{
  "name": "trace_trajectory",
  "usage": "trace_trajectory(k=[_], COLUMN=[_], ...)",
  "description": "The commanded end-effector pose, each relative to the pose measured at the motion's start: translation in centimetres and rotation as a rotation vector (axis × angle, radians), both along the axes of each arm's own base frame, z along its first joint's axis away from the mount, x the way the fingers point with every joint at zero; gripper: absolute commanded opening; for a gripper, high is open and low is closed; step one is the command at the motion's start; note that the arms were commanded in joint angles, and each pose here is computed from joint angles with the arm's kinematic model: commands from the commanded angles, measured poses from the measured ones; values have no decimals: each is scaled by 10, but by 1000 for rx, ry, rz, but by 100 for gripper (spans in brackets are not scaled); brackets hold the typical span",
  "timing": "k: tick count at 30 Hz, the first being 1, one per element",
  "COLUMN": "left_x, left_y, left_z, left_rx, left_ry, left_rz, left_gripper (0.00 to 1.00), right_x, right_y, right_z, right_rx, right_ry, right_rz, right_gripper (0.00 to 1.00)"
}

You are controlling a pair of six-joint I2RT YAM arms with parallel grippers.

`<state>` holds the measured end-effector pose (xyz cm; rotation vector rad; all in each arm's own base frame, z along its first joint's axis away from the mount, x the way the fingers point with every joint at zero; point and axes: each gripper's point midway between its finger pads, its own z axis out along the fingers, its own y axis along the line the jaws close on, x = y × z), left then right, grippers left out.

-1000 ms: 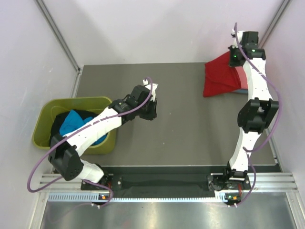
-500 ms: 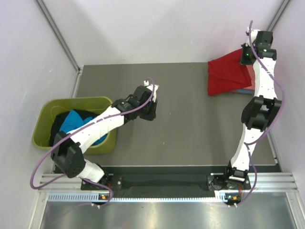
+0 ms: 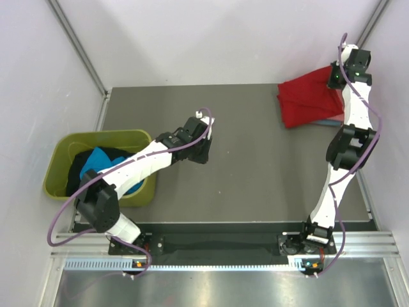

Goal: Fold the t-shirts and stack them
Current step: Neatly place the folded tshirt to the corner

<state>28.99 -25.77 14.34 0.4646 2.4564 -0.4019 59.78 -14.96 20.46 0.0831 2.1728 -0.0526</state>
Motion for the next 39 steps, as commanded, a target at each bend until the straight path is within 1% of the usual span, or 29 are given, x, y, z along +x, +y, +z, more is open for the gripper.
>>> trace_trajectory(k=[1,2,6,9,14,17,23,28,29,30,31,32,33,35,36,38,39], left_x=[8,8,7,5,5,5,7,8,8,8,8,8,9,8,7,4,4], left_y=[-3,-3,-4,-6,-4,-2,-4,-4,-5,-4,-5,-5,-6,-6,-7,-9,-9], left_z=[7,7,8,10,13,13,9,2,1,-1,-2,-1,-3,-3,-2,-1,2], left_rx=[-2,-1,-9,-18,-23,-17,-9,6,8,13,14,14,15,17,9,-3,-11], left_ry=[-24,-20,-13,-14,-24,-26,-20,-6,-4,2,5,5,10,20,25,33,31], left_rz=[3,2,-2,-6,-1,0,0,1,0,1,1,1,1,1,-1,-6,-7], left_gripper=[27,27,27,27,27,27,27,27,27,27,27,27,27,27,27,27,27], right_x=[10,8,-3,-11,-15,-13,1,17,26,31,36,40,42,42,41,35,30], right_y=[-3,-2,4,3,-7,-17,-38,-62,-65,-69,-72,-74,-75,-73,-69,-64,-59], right_z=[62,63,100,113,112,100,44,9,1,-2,7,-3,0,5,9,3,24], right_rx=[-30,-28,-30,-38,-19,8,42,44,72,70,60,58,52,47,42,41,28], right_ry=[-194,-194,-258,-283,-283,-268,-196,-182,-184,-185,-213,-205,-216,-223,-222,-202,-231], right_rz=[-7,-6,-3,-21,-64,-88,-119,-146,-161,-169,-170,-177,-173,-159,-154,-159,-160], right_gripper=[0,0,0,0,0,0,0,1,6,12,20,26,32,39,49,52,57])
